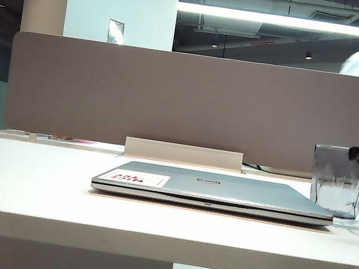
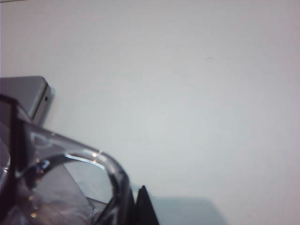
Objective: Pick up the water cup and place it on the right side of the laptop.
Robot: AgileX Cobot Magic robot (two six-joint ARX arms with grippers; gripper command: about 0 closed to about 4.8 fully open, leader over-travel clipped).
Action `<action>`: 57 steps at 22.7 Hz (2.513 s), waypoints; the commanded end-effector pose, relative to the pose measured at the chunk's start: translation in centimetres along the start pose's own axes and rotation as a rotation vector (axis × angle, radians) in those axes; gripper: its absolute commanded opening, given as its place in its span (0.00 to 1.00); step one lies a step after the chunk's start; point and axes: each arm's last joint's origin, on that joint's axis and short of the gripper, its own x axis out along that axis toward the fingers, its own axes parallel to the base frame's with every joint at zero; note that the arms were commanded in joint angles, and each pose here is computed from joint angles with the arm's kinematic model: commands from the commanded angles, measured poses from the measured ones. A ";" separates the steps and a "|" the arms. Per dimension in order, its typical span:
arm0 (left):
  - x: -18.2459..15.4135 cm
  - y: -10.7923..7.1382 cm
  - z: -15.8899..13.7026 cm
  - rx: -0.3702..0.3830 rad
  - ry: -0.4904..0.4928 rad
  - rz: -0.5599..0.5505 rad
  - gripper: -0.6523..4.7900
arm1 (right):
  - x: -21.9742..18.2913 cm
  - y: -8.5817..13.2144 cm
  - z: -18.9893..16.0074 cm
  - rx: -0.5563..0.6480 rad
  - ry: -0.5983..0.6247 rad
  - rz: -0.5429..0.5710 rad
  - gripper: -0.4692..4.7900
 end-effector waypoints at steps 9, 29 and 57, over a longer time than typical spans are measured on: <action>0.0 0.0 0.2 0.004 -0.012 -0.007 0.11 | 0.0 -2.1 0.3 0.035 -0.027 -0.079 0.09; 0.0 -0.1 0.2 0.007 -0.013 -0.007 0.11 | 0.0 -2.2 -0.2 0.027 0.031 -0.045 0.26; 0.0 0.0 0.0 0.003 0.004 -0.005 0.11 | -5.3 -1.6 2.5 0.023 0.115 -0.051 0.31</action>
